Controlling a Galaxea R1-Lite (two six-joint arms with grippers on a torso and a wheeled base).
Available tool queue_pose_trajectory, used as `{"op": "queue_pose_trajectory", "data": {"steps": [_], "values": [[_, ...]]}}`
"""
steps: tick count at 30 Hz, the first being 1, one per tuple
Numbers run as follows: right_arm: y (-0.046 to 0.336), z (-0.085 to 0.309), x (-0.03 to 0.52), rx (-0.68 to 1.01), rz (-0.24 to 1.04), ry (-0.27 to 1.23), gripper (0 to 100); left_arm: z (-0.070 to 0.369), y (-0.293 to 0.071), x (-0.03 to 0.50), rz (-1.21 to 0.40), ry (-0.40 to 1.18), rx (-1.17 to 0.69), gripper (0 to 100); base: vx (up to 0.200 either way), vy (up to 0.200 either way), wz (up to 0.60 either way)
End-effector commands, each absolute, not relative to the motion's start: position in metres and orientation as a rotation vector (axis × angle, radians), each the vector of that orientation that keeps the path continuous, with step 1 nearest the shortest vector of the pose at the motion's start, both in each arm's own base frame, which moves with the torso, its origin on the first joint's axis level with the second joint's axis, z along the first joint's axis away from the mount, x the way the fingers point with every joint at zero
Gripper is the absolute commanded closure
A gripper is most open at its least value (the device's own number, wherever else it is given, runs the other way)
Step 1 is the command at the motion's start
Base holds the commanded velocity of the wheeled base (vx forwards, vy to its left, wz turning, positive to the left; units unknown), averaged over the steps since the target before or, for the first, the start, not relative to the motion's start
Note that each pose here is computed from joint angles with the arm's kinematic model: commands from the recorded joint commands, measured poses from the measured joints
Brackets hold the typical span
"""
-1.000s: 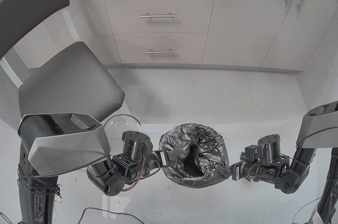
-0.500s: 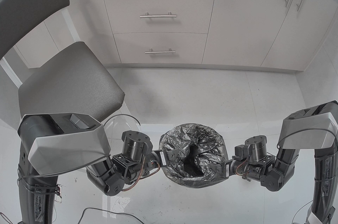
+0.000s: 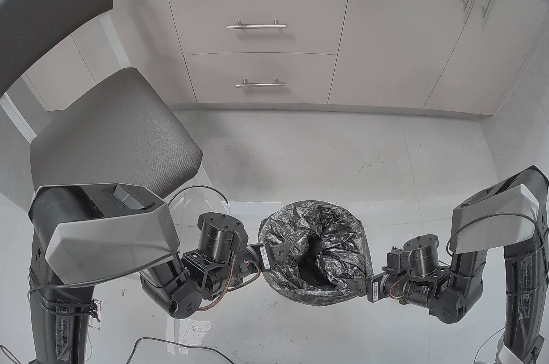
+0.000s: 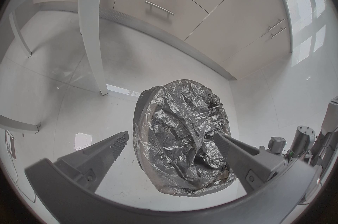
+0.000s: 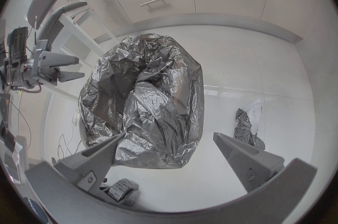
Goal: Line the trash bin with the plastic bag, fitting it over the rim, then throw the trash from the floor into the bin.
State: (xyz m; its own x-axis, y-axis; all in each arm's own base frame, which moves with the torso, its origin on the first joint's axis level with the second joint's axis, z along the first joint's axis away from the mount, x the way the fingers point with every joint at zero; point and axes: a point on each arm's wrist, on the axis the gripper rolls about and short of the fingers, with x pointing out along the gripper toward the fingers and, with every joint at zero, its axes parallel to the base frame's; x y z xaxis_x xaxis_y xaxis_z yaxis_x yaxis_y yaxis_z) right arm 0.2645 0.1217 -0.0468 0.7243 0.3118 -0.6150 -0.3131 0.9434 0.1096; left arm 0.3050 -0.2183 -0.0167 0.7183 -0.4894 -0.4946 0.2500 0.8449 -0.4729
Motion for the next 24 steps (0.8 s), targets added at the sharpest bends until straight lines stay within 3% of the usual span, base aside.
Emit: {"op": "queue_pose_trajectory", "data": {"steps": [1,24], "values": [[0.117,-0.055,0.251,-0.014,0.344,0.715,0,-0.016,-0.219,0.304,-0.422,0.651,-0.392,0,0.0,0.0,0.0],[0.113,-0.068,0.23,-0.034,0.355,0.764,0,-0.017,-0.219,0.304,-0.421,0.653,-0.39,0,0.0,0.0,0.0]]}}
